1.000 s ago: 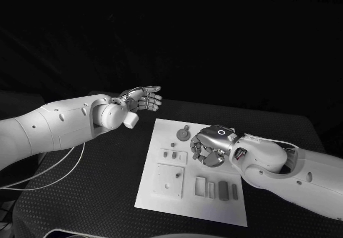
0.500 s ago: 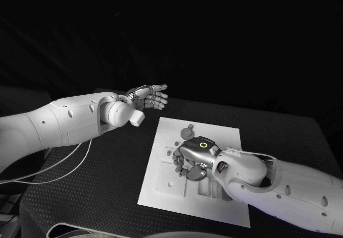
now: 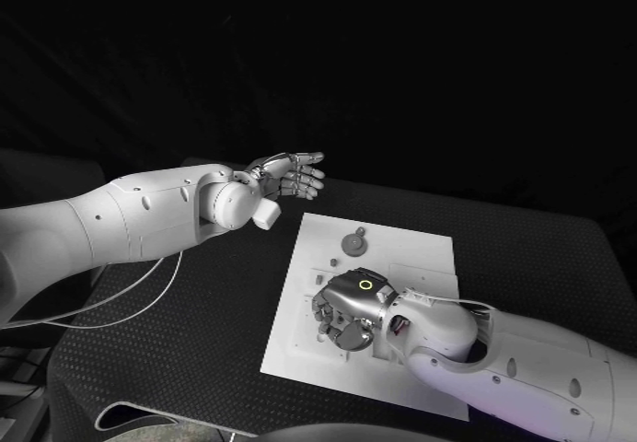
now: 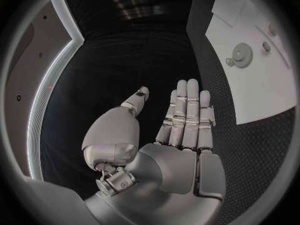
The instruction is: Assemble the parts on the task board
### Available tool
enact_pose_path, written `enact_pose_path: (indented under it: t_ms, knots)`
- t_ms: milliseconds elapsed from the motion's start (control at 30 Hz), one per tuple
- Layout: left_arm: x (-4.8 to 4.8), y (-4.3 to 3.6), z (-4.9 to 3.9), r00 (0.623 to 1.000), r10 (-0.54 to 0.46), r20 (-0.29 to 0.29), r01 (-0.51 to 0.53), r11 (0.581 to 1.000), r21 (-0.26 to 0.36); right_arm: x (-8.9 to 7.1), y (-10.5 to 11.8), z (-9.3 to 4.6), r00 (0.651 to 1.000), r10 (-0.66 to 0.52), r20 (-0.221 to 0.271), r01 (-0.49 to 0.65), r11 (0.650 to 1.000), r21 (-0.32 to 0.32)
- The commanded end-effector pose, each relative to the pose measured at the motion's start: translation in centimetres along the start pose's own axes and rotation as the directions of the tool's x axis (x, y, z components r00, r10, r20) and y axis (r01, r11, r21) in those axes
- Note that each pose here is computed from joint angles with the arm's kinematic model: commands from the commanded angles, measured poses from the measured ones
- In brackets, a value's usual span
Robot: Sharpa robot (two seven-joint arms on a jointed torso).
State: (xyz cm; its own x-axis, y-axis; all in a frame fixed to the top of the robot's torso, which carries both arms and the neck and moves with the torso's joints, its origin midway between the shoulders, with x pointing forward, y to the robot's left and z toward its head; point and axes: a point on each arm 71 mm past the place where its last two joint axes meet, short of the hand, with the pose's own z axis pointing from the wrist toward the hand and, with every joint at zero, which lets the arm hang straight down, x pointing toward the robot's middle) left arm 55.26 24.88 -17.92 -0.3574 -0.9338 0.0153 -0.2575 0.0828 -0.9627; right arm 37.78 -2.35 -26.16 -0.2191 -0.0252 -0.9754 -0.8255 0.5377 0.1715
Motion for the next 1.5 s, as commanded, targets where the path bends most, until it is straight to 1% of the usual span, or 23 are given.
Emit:
enact_pose_path:
  t_ms: [33,233,600,1100,1300,1500]
  knots:
    - [0.43,-0.12,0.12,1.0,0.002,-0.025,-0.002,1.0,0.007,0.7,0.3,0.2,1.0,-0.02,-0.009,0.02,1.0,-0.019]
    - [0.78,-0.16,0.28,0.999,0.003,-0.032,-0.002,1.0,0.008,1.1,0.2,0.4,0.999,-0.029,-0.02,0.029,0.999,-0.018]
    - [0.55,-0.15,0.2,1.0,0.003,-0.026,-0.002,1.0,0.008,1.8,0.3,0.5,0.999,-0.025,-0.034,0.025,1.0,-0.016]
    - [0.5,-0.14,0.15,1.0,0.003,-0.026,-0.003,1.0,0.007,2.5,0.2,0.5,0.998,-0.03,-0.057,0.03,0.999,-0.01]
    - [0.46,-0.13,0.13,1.0,0.003,-0.025,-0.003,1.0,0.007,3.2,0.2,0.7,0.995,-0.066,-0.08,0.066,0.998,0.0]
    - [0.56,-0.15,0.18,1.0,0.004,-0.028,-0.004,1.0,0.007,4.1,0.6,1.0,0.992,-0.068,-0.104,0.068,0.998,-0.007]
